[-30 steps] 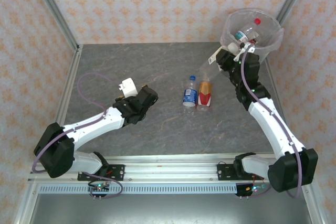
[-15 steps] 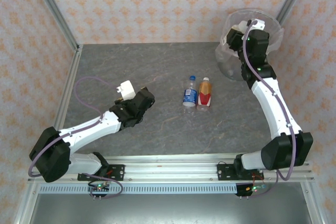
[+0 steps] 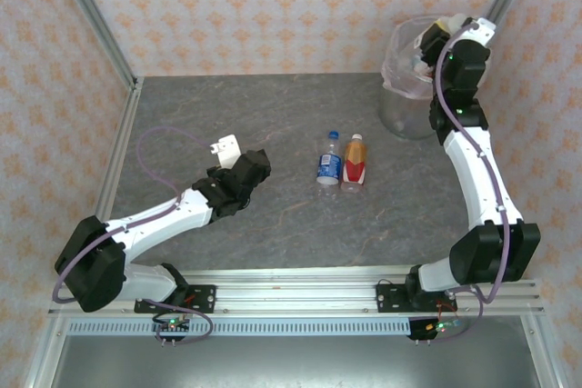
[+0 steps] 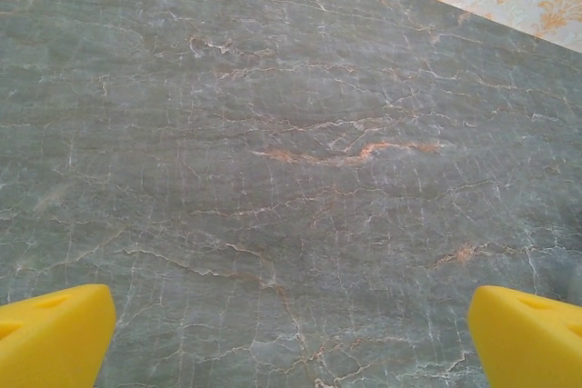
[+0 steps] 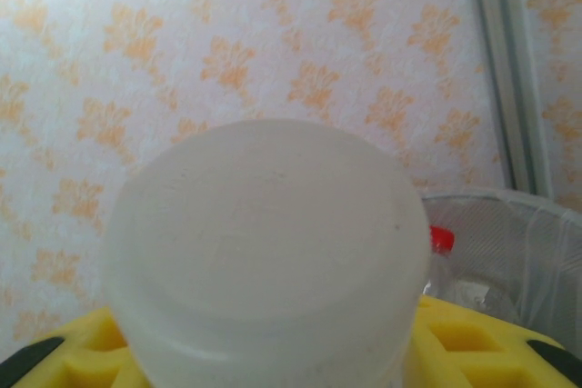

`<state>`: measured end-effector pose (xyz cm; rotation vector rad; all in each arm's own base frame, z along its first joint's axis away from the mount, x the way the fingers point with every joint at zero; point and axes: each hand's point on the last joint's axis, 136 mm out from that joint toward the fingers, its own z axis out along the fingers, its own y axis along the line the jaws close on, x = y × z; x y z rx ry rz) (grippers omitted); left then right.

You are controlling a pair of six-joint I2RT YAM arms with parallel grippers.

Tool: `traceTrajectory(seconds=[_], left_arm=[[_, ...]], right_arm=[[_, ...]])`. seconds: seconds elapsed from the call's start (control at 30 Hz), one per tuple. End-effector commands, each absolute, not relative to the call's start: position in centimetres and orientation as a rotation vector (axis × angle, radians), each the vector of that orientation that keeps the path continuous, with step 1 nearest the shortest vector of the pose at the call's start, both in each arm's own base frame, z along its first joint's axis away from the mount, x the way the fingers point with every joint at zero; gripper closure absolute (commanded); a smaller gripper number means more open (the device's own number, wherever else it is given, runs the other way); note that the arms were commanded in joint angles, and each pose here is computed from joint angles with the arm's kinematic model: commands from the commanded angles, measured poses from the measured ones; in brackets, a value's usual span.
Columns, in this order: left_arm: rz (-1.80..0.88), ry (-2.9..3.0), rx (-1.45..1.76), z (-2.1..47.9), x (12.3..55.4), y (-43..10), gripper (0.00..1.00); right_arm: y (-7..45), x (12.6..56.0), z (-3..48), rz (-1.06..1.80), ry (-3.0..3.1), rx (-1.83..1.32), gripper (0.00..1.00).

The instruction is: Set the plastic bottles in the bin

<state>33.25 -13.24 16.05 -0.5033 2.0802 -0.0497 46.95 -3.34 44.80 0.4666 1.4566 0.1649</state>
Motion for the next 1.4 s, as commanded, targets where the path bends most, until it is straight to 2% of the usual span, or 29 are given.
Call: traceTrajectory(seconds=[0.0, 0.33, 0.43, 0.53, 0.73, 0.8, 0.97, 1.07, 1.23, 1.37], left_arm=[[-0.026, 2.079, -0.494, 16.6, 33.7, -13.2, 0.0], [-0.001, 2.088, -0.486, 16.4, 33.5, -12.9, 0.0], [0.014, 2.086, -0.489, 16.4, 33.5, -12.7, 0.0], [0.026, 2.088, -0.487, 16.3, 33.4, -12.6, 0.0], [0.047, 2.084, -0.479, 16.6, 33.4, -12.3, 0.0], [0.052, 2.085, -0.478, 16.5, 33.4, -12.3, 0.0], [0.048, 2.097, -0.471, 16.3, 33.7, -12.8, 0.0], [0.042, 2.107, -0.466, 16.2, 34.0, -13.2, 0.0], [0.024, 2.12, -0.458, 16.1, 34.2, -13.7, 0.0], [0.004, 2.133, -0.443, 15.9, 34.2, -14.1, 0.0]], right_arm=[[-5.8, 47.2, 47.5, 0.171, 1.308, 0.568, 1.0], [-10.0, 50.1, 42.0, -0.281, 1.487, 0.596, 1.0], [-9.4, 51.2, 40.1, -0.294, 1.628, 0.549, 1.0], [-7.3, 52.2, 38.3, -0.243, 1.779, 0.387, 0.89], [-5.9, 52.1, 35.4, -0.294, 1.967, 0.141, 0.89], [-5.5, 51.8, 34.5, -0.294, 2.022, 0.067, 0.85], [-4.7, 51.9, 32.0, -0.262, 2.157, -0.06, 0.64], [-4.5, 52.6, 31.2, -0.236, 2.206, -0.056, 0.46], [-3.7, 53.6, 31.7, -0.153, 2.211, -0.04, 0.36], [-3.1, 53.8, 32.5, -0.101, 2.197, -0.025, 0.06]])
